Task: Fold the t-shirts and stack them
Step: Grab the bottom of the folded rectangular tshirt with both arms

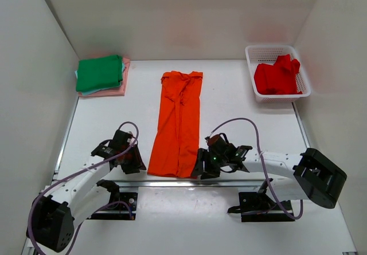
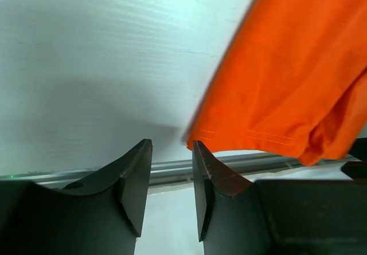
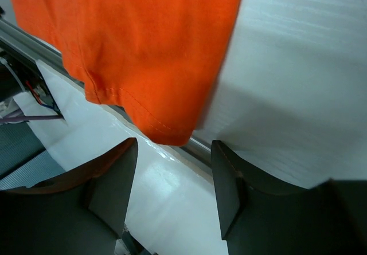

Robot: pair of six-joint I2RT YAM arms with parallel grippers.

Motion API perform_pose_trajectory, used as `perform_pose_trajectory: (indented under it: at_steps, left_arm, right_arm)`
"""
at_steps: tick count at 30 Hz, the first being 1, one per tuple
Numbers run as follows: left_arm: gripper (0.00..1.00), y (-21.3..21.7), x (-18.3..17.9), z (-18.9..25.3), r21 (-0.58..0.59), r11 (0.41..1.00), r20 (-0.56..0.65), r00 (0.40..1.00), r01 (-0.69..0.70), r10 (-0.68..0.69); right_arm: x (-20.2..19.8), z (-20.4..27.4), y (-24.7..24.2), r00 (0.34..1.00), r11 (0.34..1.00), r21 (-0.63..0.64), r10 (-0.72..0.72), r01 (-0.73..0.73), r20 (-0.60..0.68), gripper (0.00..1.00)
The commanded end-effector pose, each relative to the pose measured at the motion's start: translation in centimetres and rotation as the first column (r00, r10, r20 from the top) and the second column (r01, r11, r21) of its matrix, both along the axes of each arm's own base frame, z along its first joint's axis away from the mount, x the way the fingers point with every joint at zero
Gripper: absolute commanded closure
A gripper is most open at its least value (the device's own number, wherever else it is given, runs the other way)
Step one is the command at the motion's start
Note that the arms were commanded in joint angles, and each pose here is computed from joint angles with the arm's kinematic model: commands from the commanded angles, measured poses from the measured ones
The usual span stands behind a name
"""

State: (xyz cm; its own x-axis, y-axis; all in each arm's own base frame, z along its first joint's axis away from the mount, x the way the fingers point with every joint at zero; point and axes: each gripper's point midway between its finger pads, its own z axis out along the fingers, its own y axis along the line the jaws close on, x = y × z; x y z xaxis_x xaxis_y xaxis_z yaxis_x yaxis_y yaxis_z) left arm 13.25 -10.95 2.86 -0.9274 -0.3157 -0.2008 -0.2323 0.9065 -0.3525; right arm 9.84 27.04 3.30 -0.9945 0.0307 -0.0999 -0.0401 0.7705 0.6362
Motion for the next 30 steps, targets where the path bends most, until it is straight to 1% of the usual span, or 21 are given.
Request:
perform_pose_trajectory:
  at_steps: [1,4,7,11,12,14,15,16,17,18,19,21,25,27,29,30]
  left_arm:
    - [0.55,-0.5,0.4,-0.3,-0.024,1.0,0.032,0.999,0.003,-0.002]
    - [0.52,-0.7,0.4,-0.6,-0.028,1.0,0.032,0.999,-0.003,0.004]
    - [0.52,-1.3,0.7,-0.9,-0.053,0.999,0.036,0.999,-0.009,0.011]
    - [0.52,-2.0,0.8,-1.5,-0.067,0.998,0.029,0.999,-0.014,0.016]
    - [0.53,-2.4,1.1,-1.3,-0.081,0.997,0.047,0.999,-0.007,0.01]
    - [0.55,-2.3,1.4,-1.6,-0.076,0.997,0.039,0.999,-0.027,0.03]
    - [0.56,-2.6,1.6,-1.4,-0.079,0.997,0.05,0.999,-0.012,0.016]
    - [0.59,-2.7,1.7,-1.5,-0.071,0.997,0.049,0.999,-0.008,0.011]
    - [0.63,-2.7,1.6,-1.8,-0.068,0.998,0.042,0.999,-0.006,0.009]
    - [0.74,-2.8,1.7,-1.8,-0.077,0.997,0.038,0.999,-0.013,0.016]
    - [0.88,-3.2,1.7,-1.6,-0.101,0.995,0.028,1.0,-0.01,0.013]
    - [1.0,-3.6,1.8,-1.3,-0.126,0.992,0.019,1.0,-0.017,0.019]
    - [1.0,-3.8,2.3,0.2,-0.116,0.993,0.029,1.0,0.002,0.002]
    - [1.0,-4.0,3.0,1.2,-0.14,0.99,0.046,0.999,-0.005,0.011]
    - [1.0,-3.9,2.9,1.5,-0.15,0.989,0.028,0.999,-0.018,0.023]
    - [1.0,-3.9,3.1,2.0,-0.148,0.989,0.038,0.999,-0.013,0.019]
  right_arm:
    - [0.9,-0.4,0.4,0.999,0.999,0.008,-0.044,0.044,0.005,0.48]
    - [0.4,-1.0,0.4,1.0,1.0,-0.005,-0.025,0.025,-0.008,0.48]
    - [0.2,-1.3,0.6,0.999,1.0,0.003,-0.029,0.029,-0.023,0.46]
    - [0.2,-1.6,0.5,0.999,1.0,-0.008,-0.021,0.021,-0.026,0.49]
    - [0.3,-1.5,0.7,1.0,1.0,-0.007,-0.019,0.019,-0.023,0.51]
    - [0.3,-1.5,0.8,1.0,1.0,-0.006,-0.009,0.009,-0.021,0.58]
    - [0.3,-1.5,0.9,1.0,1.0,-0.006,-0.003,0.003,-0.022,0.69]
    - [0.0,-1.8,0.7,0.999,1.0,-0.018,0.01,-0.011,-0.033,0.78]
    - [0.1,-1.6,0.9,0.999,1.0,-0.016,0.013,-0.014,-0.03,0.81]
    - [0.4,-1.5,0.8,1.0,1.0,-0.014,0.016,-0.016,-0.024,0.95]
    - [0.5,-1.4,0.8,1.0,1.0,-0.009,0.019,-0.02,-0.025,1.0]
    - [0.4,-1.3,0.7,0.999,0.999,-0.01,0.037,-0.038,-0.028,1.0]
    - [2.1,0.7,1.1,0.998,0.998,0.019,0.066,-0.066,0.014,1.0]
    - [2.6,1.5,1.1,0.996,0.996,0.026,0.084,-0.084,0.018,1.0]
    - [3.4,2.4,1.3,0.996,0.995,0.053,0.083,-0.085,0.029,1.0]
    - [3.5,2.4,1.3,0.996,0.995,0.05,0.084,-0.085,0.023,1.0]
